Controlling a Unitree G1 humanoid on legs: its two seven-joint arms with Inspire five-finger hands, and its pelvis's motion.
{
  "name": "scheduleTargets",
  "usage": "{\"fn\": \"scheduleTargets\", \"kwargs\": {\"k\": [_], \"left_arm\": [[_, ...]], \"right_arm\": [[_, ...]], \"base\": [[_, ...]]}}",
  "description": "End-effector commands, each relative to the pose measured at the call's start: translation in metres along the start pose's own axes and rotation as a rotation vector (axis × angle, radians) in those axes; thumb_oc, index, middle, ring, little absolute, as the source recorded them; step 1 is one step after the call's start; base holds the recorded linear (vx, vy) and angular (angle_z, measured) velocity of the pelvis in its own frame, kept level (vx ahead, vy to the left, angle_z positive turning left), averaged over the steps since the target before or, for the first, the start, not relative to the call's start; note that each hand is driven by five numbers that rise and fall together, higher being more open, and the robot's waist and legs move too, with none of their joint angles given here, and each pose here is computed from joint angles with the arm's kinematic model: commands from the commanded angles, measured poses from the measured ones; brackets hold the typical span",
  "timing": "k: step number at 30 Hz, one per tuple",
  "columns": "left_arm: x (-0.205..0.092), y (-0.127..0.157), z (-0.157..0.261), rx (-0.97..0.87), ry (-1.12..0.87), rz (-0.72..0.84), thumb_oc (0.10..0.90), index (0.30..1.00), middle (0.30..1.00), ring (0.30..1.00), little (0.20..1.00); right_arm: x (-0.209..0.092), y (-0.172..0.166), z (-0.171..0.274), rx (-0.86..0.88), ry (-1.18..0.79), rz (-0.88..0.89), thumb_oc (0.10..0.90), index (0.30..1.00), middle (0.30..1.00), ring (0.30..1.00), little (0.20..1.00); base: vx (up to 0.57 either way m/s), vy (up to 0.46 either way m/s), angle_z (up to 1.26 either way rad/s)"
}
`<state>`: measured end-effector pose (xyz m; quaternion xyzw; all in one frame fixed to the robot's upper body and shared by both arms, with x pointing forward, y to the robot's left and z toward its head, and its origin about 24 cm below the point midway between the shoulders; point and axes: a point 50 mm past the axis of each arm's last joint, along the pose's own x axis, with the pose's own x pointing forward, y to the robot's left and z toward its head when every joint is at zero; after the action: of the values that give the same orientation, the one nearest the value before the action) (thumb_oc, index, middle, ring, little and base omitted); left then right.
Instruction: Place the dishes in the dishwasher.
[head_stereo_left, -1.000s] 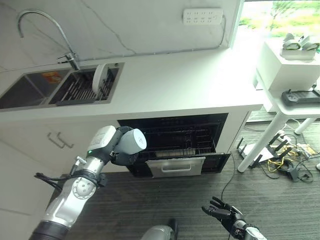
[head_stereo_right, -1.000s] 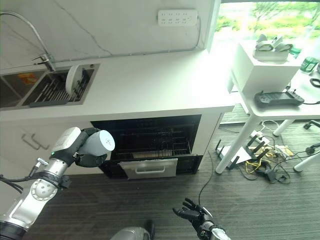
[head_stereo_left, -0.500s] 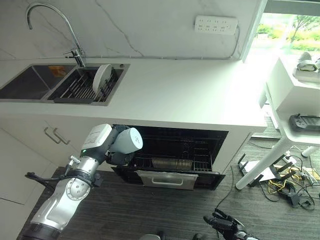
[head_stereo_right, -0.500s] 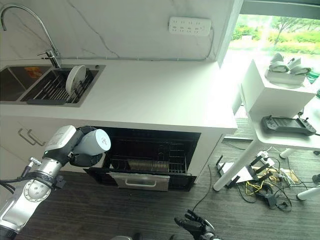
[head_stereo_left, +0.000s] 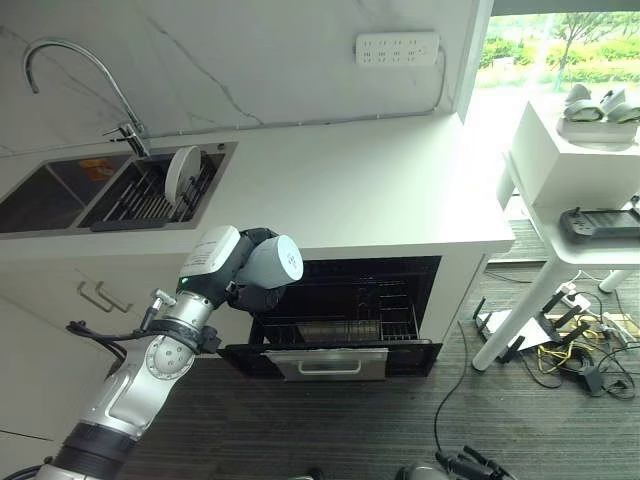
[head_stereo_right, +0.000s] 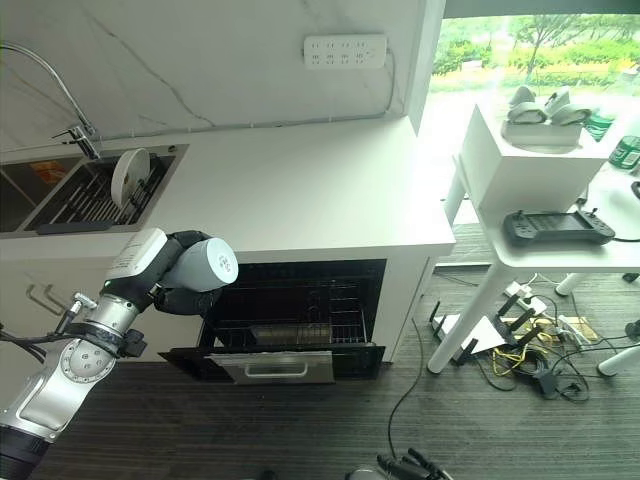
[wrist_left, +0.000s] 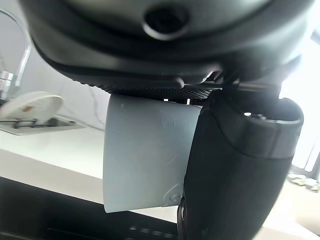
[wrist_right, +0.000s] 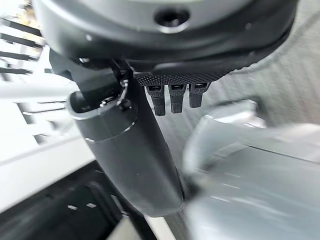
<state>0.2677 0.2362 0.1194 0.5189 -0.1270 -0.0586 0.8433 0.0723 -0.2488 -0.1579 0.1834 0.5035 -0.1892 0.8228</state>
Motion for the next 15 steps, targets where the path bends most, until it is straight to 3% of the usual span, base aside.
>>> {"fn": "scheduleTargets", "kwargs": {"k": [1,11,15], "left_arm": [[0.023,0.052,0.030,-0.023,-0.147,0.256,0.400,0.300,0.300,0.300,0.300],[0.021,0.045,0.027,-0.313,-0.181,0.234,0.400,0.300,0.300,0.300,0.300],[0.021,0.038,0.020,-0.488,-0.162,0.248,0.400,0.300,0.300,0.300,0.300]], "right_arm": [[0.002,-0.005,0.022,-0.011,-0.077,-0.027,0.800,0.900,0.900,0.900,0.900],[-0.013,-0.005,0.092,0.162,-0.485,0.024,0.800,0.900,0.900,0.900,0.900],[-0.037,0.007,0.138,0.148,-0.729,0.083,0.800,0.900,0.900,0.900,0.900]], "base": [[0.00,0.000,0.00],[0.00,-0.010,-0.03],[-0.02,-0.025,-0.20]]}}
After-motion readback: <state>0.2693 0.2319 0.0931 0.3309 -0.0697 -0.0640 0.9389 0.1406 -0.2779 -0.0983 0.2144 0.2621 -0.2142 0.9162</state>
